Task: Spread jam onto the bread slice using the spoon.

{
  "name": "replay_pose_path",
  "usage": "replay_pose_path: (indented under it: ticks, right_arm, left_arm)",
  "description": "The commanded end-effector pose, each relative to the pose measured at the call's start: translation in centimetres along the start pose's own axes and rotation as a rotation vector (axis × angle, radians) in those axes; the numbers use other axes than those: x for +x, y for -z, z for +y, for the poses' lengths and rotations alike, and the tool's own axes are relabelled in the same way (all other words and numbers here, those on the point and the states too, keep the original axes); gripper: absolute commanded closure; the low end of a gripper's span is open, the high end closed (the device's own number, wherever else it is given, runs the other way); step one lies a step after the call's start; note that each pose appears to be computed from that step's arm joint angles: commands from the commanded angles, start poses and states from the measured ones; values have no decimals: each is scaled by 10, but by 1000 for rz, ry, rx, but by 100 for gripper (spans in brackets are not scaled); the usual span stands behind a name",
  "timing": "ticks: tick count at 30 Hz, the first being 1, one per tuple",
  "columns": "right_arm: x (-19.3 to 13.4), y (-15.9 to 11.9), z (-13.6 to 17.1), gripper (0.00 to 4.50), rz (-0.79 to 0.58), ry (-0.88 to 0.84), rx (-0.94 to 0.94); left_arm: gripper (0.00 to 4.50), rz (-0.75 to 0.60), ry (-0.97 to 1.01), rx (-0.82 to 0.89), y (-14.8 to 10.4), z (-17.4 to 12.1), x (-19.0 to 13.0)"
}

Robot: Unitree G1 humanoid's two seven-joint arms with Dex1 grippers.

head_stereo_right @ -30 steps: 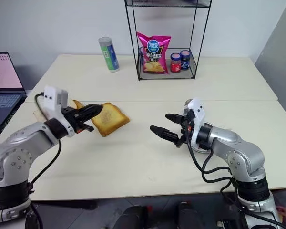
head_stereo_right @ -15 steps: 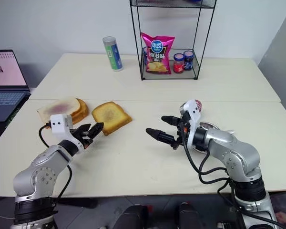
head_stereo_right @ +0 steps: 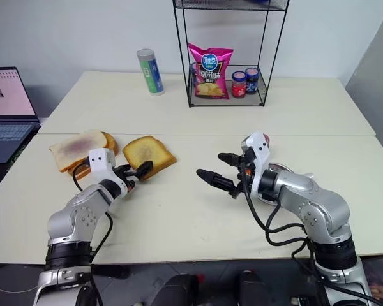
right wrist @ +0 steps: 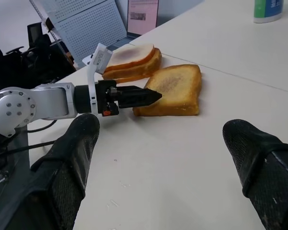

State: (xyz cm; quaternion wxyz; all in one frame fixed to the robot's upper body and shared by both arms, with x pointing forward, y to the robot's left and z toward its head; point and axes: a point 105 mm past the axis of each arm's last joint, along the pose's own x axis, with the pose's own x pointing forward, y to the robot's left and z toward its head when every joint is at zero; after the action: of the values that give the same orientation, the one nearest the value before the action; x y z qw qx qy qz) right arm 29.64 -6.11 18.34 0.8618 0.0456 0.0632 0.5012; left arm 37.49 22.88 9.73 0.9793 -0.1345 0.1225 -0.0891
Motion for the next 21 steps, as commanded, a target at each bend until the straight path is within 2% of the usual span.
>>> replay_pose_path:
  ticks: [1, 2, 5, 11, 21]
  right_arm:
    - [-5, -12, 4, 0, -39, -5, -36]
    - [-5, -12, 4, 0, -39, -3, -37]
    - [-6, -12, 4, 0, -41, 2, -38]
    - [-6, -12, 4, 0, -44, 4, -37]
    - [-9, -16, -3, 0, -50, 23, -48]
  left_arm:
    - [2, 82, 72, -1, 16, -14, 6]
    - [2, 96, 74, 6, 19, -14, 7]
    - [41, 127, 36, 66, 25, -6, 6]
    - [156, 146, 41, 85, 28, -5, 4]
    - [333, 87, 27, 149, 8, -4, 5]
